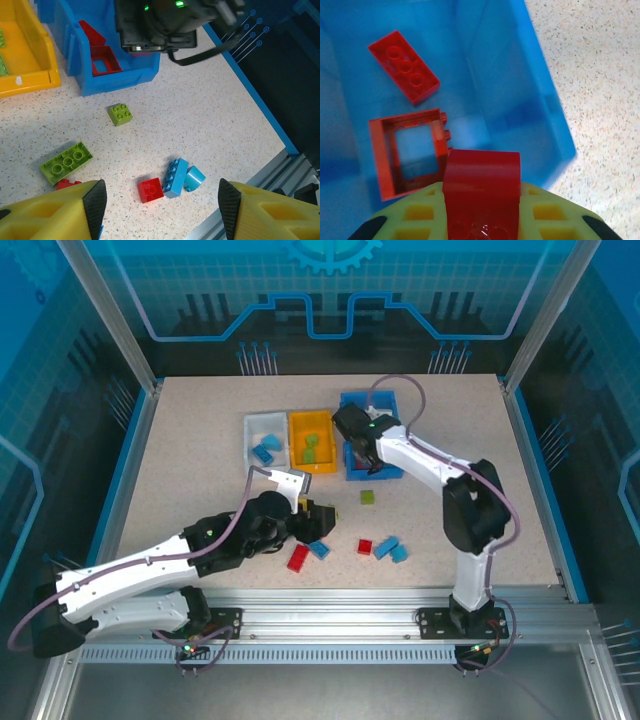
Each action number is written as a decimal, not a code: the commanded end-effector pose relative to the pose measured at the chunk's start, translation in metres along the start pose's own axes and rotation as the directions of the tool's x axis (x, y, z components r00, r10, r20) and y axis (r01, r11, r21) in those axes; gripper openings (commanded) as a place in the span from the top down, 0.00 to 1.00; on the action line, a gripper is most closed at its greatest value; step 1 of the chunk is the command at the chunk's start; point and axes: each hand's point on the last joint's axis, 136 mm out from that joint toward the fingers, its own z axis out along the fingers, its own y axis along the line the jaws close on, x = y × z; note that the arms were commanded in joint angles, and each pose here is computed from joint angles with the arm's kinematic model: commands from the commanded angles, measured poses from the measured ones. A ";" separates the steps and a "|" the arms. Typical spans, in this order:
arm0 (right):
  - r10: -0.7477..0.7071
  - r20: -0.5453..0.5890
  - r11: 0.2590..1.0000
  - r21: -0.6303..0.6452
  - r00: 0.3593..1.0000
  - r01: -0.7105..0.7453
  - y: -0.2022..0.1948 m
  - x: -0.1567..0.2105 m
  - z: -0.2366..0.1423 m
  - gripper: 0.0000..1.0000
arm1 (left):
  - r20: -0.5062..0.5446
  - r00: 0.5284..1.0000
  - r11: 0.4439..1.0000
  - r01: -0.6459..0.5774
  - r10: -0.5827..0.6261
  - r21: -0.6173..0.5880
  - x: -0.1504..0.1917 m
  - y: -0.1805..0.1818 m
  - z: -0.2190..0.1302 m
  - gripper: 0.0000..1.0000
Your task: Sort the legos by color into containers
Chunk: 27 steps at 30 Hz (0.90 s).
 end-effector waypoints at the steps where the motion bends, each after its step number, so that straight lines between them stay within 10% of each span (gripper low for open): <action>1: -0.085 -0.039 0.990 0.107 0.996 0.088 -0.016 -0.002 0.014 0.77 | 0.018 1.000 1.000 0.007 -0.006 -0.023 -0.002 0.005 -0.007 0.35; 16: -0.068 -0.079 0.995 0.071 0.995 0.074 -0.001 -0.003 0.034 0.42 | 0.003 1.000 0.997 0.001 -0.001 -0.080 0.003 0.019 -0.010 0.35; 27: 0.037 0.055 0.998 -0.044 0.998 -0.035 -0.008 -0.039 -0.040 0.62 | -0.004 0.997 0.955 0.069 -0.073 -0.290 0.019 0.066 -0.013 0.37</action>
